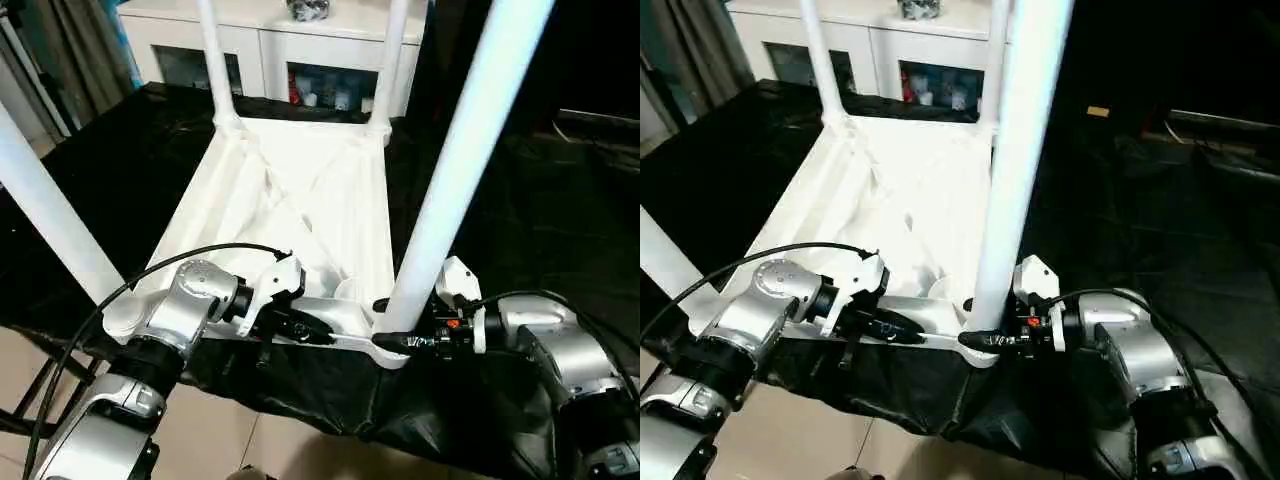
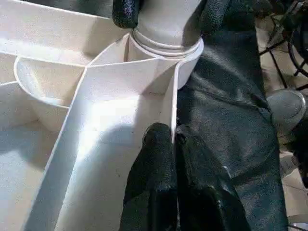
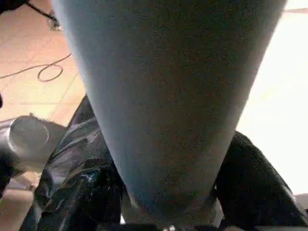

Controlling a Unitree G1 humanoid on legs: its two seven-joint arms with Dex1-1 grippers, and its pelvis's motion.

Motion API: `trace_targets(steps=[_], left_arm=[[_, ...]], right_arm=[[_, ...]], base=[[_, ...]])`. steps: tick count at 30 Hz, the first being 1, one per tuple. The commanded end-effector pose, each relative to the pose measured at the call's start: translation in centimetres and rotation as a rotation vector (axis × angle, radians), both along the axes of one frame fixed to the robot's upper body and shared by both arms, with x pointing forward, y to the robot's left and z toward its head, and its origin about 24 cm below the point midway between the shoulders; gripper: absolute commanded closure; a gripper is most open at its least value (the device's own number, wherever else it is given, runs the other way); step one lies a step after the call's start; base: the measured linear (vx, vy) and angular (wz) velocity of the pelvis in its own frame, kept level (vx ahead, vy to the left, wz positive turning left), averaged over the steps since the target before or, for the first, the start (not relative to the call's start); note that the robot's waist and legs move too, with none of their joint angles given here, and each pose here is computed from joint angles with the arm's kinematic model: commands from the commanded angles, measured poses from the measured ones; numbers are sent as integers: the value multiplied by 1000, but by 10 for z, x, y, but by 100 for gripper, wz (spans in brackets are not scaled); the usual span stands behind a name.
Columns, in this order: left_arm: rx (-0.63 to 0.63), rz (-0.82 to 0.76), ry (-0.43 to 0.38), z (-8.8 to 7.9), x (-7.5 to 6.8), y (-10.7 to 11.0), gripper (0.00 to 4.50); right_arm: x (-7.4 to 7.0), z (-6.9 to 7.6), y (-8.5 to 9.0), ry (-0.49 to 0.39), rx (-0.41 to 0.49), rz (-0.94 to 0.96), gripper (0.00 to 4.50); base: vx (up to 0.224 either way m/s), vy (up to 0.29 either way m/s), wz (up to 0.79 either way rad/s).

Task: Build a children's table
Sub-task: Rotate leg to tighten

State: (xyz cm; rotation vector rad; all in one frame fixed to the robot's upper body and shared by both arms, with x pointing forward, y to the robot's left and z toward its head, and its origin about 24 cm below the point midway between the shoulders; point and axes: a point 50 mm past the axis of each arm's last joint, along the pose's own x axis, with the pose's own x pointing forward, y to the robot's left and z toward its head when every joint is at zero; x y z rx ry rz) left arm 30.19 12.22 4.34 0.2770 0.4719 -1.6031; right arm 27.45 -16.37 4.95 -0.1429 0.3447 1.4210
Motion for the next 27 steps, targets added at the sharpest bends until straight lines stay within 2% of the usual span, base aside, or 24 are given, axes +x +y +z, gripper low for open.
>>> trace_targets(steps=[1, 9, 12, 13, 16, 17, 19, 22, 23, 25, 27], left_arm=[[-43, -21, -18, 8, 4, -6, 450], [-27, 30, -39, 6, 7, -4, 450], [-12, 154, -73, 2, 13, -6, 450], [-20, 222, -90, 1, 15, -11, 450], [-27, 247, -99, 0, 16, -14, 450], [-43, 284, -106, 0, 16, -21, 450], [-43, 284, -106, 0, 16, -21, 450], [-86, 366, -116, -3, 11, -55, 450], [-86, 366, -116, -3, 11, -55, 450], [-97, 410, -138, -3, 10, -70, 450], [-105, 429, -146, -3, 10, -75, 450]], right_arm=[[-8, -13, 5, 96, -11, 66, 227], [-6, -13, 7, 84, 18, 5, 240], [2, -21, 6, 26, -5, -210, 241], [6, -27, 7, -7, -30, -332, 243], [7, -29, 8, -19, -39, -381, 250], [9, -33, 11, -22, -42, -471, 250], [9, -33, 11, -22, -42, -471, 252], [15, -47, 31, 3, -14, -822, 253], [15, -47, 31, 3, -14, -822, 253], [13, -51, 45, 24, -8, -929, 253], [12, -51, 52, 13, -2, -940, 253]], base=[[0, 0, 0], [0, 0, 0], [0, 0, 0], [0, 0, 0], [0, 0, 0], [0, 0, 0], [0, 0, 0], [0, 0, 0], [0, 0, 0], [0, 0, 0], [0, 0, 0]])
